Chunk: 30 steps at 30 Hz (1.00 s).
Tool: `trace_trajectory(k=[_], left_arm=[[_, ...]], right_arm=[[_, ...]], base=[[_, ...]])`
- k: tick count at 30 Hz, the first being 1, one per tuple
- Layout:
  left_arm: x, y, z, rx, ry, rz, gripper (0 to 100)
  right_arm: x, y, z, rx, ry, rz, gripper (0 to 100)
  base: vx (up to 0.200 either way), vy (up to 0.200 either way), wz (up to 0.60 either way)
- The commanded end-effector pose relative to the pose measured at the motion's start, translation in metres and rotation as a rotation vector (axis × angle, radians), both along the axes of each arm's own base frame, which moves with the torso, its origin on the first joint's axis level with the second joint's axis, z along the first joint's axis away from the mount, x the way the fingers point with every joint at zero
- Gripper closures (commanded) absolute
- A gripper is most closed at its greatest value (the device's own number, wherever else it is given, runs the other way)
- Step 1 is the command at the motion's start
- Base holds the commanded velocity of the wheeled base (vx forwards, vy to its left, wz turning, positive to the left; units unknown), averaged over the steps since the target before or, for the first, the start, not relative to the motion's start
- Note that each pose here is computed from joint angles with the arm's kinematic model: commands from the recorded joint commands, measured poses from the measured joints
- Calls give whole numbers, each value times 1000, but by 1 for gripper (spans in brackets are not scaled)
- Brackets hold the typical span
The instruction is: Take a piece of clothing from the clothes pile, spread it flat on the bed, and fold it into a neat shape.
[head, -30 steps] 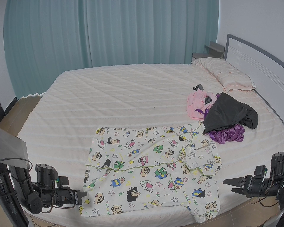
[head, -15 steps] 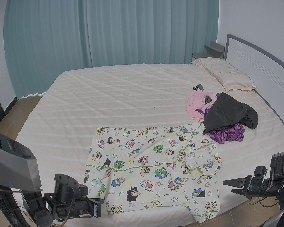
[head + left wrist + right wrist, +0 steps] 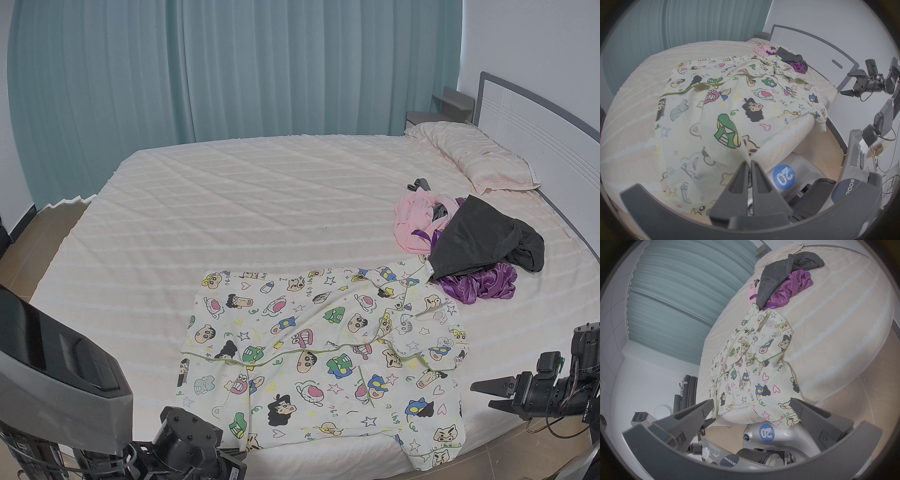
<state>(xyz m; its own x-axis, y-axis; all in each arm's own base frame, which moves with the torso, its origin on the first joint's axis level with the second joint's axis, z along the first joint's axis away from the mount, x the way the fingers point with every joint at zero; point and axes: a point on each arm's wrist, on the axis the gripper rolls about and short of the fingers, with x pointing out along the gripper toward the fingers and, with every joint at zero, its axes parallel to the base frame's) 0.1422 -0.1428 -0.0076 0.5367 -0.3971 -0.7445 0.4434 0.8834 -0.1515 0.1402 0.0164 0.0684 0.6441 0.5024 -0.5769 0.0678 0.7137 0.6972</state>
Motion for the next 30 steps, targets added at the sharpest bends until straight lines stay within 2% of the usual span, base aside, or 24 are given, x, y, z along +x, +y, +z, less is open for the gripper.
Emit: trace_trajectory(k=[1,4,5,10,16,18,19,20,22,25,26,28,30], left_arm=[[-5,-10,-6,2,20,-31,100],[-3,-11,-8,3,20,-28,100],[-4,-11,-8,6,20,-28,0],[-5,-12,-7,-4,25,-24,0],[-9,-8,7,-68,4,50,0],[-14,-2,27,-168,-24,99,0],[-14,-2,31,-191,-30,107,0],[-16,0,43,-271,-42,143,0],[-18,4,58,-367,-61,181,0],[-19,11,69,-427,-66,222,0],[-19,18,74,-455,-58,275,0],[-19,22,75,-462,-44,305,0],[-15,29,74,-504,1,402,0]], right_arm=[[-3,0,-4,0,22,2,0],[-3,0,-4,0,24,2,0],[-3,0,-4,0,24,2,0],[-3,0,-4,-1,28,2,0],[-3,0,-4,-1,28,2,0],[-3,0,-5,0,30,3,0],[-3,0,-5,1,32,2,0],[-3,0,-5,6,33,8,0],[-3,0,-5,14,34,14,0],[-4,0,-4,14,32,14,0],[-4,0,-4,13,35,17,0],[-5,0,-5,10,38,18,0],[-4,0,-5,8,41,20,0]], base=[[0,0,0],[0,0,0],[0,0,0],[0,0,0],[0,0,0],[0,0,0],[0,0,0],[0,0,0],[0,0,0],[0,0,0],[0,0,0],[0,0,0],[0,0,0]])
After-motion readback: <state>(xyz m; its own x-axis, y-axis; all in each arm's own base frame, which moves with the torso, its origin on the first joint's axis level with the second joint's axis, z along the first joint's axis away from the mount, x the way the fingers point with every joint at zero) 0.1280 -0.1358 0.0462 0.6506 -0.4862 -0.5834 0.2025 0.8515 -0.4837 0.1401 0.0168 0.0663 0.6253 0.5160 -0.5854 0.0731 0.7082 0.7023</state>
